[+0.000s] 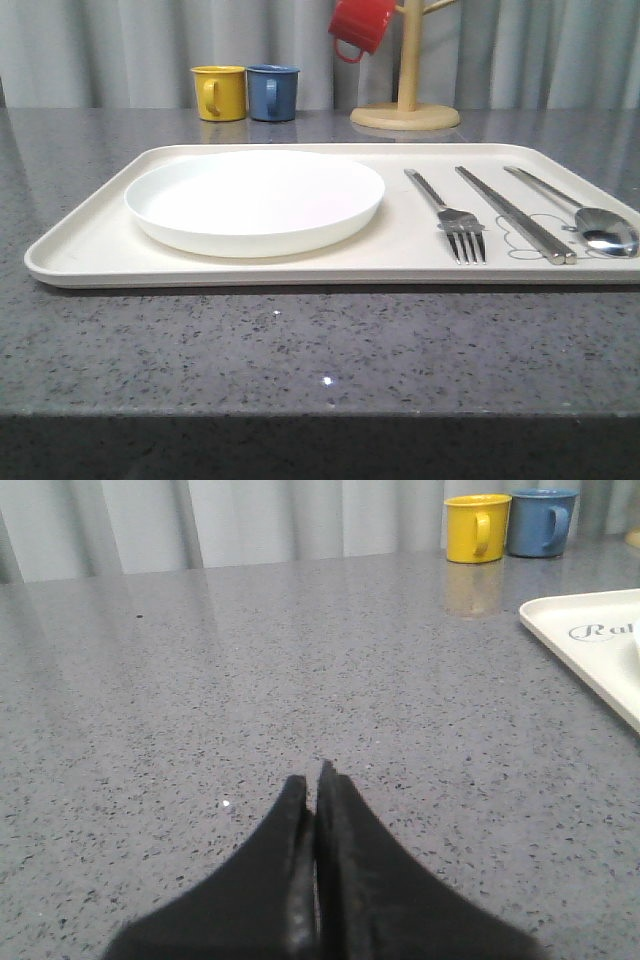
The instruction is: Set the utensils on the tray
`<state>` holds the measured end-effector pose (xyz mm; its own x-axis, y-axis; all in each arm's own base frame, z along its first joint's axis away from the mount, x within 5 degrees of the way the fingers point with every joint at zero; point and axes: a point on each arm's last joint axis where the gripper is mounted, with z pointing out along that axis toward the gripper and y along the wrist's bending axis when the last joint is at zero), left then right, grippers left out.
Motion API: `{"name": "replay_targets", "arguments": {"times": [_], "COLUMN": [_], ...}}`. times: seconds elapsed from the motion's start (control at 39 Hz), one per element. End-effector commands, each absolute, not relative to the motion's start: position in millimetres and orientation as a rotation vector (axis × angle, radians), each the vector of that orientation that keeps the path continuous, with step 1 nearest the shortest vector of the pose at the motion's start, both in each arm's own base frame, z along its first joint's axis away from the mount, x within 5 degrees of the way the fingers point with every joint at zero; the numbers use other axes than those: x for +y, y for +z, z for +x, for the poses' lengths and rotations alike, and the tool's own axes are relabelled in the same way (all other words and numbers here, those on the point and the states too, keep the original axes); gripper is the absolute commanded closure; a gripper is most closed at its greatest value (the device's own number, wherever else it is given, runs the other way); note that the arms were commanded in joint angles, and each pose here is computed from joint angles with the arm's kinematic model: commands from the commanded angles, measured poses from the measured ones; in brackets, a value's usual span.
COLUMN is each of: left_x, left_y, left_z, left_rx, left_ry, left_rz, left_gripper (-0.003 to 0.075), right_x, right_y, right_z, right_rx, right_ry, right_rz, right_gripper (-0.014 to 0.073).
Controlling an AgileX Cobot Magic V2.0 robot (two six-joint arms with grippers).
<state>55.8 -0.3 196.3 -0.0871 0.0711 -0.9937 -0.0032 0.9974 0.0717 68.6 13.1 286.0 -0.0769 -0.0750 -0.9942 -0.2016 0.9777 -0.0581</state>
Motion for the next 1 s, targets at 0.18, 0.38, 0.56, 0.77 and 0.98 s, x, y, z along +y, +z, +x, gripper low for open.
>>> {"name": "replay_targets", "arguments": {"times": [0.18, 0.38, 0.56, 0.77, 0.98], "left_x": [0.8, 0.8, 0.8, 0.8, 0.8], "left_y": [204.2, 204.2, 204.2, 204.2, 204.2], "left_z": [54.5, 54.5, 54.5, 54.6, 54.6], "left_rx": [1.551, 1.551, 1.551, 1.552, 1.552], "left_ry": [0.068, 0.068, 0.068, 0.068, 0.068], "left_rz": [0.032, 0.032, 0.032, 0.032, 0.032], "left_gripper": [0.0738, 0.0738, 0.0738, 0.0738, 0.0738], "right_x": [13.5, 3.0, -3.3, -3.3, -3.3], "right_y": [291.7, 240.9, 201.0, 189.9, 189.9], "right_z": [69.6, 60.2, 54.4, 55.0, 55.0], "right_rx": [1.536, 1.551, 1.587, 1.658, 1.658], "right_ry": [0.083, 0.024, -0.035, -0.033, -0.033], "right_rz": [-0.224, -0.060, 0.056, 0.057, 0.057], "right_gripper": [0.0664, 0.0664, 0.0664, 0.0664, 0.0664]}}
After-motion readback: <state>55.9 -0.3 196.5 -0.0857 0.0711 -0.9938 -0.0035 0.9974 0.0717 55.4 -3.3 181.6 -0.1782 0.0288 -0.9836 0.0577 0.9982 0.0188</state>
